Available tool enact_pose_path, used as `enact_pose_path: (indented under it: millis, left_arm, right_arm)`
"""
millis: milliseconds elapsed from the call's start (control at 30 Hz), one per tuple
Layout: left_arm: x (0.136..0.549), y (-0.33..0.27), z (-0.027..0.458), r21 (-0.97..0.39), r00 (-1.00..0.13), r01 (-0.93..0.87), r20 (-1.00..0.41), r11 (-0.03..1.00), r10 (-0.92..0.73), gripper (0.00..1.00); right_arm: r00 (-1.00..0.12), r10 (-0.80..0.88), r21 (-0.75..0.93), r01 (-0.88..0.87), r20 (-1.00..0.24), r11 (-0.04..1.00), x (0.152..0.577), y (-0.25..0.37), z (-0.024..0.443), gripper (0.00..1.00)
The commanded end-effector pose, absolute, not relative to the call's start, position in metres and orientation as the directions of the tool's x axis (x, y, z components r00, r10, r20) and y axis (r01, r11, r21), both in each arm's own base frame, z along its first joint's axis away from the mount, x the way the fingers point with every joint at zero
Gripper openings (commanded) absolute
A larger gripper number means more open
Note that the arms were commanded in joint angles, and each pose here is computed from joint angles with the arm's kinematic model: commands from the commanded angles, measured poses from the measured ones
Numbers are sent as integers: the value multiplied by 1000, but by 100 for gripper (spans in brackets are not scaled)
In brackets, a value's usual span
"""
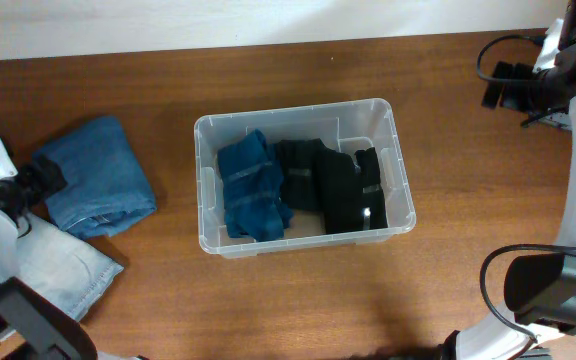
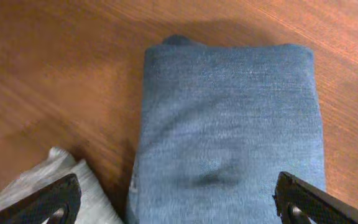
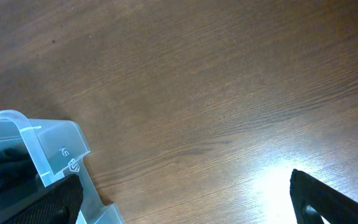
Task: Pack container
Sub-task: 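Move the left gripper to the dark-blue denim and grasp its edge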
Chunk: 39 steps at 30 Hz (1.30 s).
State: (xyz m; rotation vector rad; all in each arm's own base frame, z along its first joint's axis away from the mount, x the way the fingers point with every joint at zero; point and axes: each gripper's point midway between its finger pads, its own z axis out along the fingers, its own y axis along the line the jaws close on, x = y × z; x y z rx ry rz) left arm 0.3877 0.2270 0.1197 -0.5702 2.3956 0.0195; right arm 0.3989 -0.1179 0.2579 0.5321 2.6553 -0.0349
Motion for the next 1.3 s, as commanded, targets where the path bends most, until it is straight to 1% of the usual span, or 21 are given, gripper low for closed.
enact_pose_path:
  millis: [0, 167, 267, 333, 433, 467, 533, 700, 733, 767, 867, 933, 1000, 1067, 1167, 1267]
  left_arm:
    - [395, 223, 109, -158, -702, -361, -602, 919, -380, 99]
    - [395, 225, 105, -152, -708, -360, -598, 920, -376, 99]
    - [401, 228, 102, -101, -724, -304, -622, 947, -298, 99]
    - [404, 231, 94, -98, -727, -299, -621, 949, -293, 99]
    - [412, 234, 63, -113, -742, -296, -598, 948, -303, 99]
    - [412, 234, 58, -117, -745, -293, -593, 949, -304, 99]
    - [418, 227, 46, -136, -758, -227, -597, 964, -263, 99]
    - [425, 216, 16, -213, -766, -183, -581, 960, -275, 99]
    - [425, 214, 13, -224, -768, -178, -577, 958, -277, 97]
    - [424, 213, 10, -229, -772, -177, -571, 957, -280, 90]
    - [422, 212, 9, -233, -777, -181, -561, 955, -285, 52]
    - [420, 211, 8, -238, -783, -184, -552, 954, -289, 43]
    - [419, 210, 7, -242, -786, -185, -545, 953, -291, 31]
    - [424, 213, 15, -248, -772, -200, -556, 948, -308, 1]
    - [435, 221, 39, -271, -730, -243, -582, 931, -359, 1]
    - [444, 222, 69, -272, -704, -214, -623, 938, -341, 1]
  right_arm:
    - [-824, 363, 54, 379, -435, 924, 400, -120, 264, 98]
    - [-824, 363, 54, 379, -435, 924, 400, -120, 264, 99]
    - [-824, 363, 54, 379, -435, 924, 400, -120, 264, 98]
    - [-824, 363, 54, 379, -435, 924, 400, -120, 264, 99]
    - [-824, 363, 54, 379, -435, 924, 400, -120, 264, 98]
    - [-824, 363, 54, 379, -435, 924, 400, -120, 264, 98]
    - [-824, 363, 54, 379, -434, 924, 400, -120, 264, 99]
    - [-824, 363, 54, 379, -435, 924, 400, -120, 264, 98]
    - [-824, 363, 54, 379, -434, 924, 400, -120, 264, 98]
    - [-824, 363, 54, 379, -435, 924, 400, -120, 264, 99]
    - [-824, 363, 54, 379, -434, 924, 400, -120, 264, 98]
    - [-824, 363, 54, 379, -435, 924, 400, -120, 264, 98]
    - [-824, 363, 54, 379, -435, 924, 400, -120, 264, 98]
    - [-824, 363, 54, 379, -435, 924, 400, -120, 264, 98]
    - [-824, 363, 54, 379, -435, 924, 400, -120, 264, 98]
    - [-824, 363, 54, 379, -435, 924, 400, -120, 264, 99]
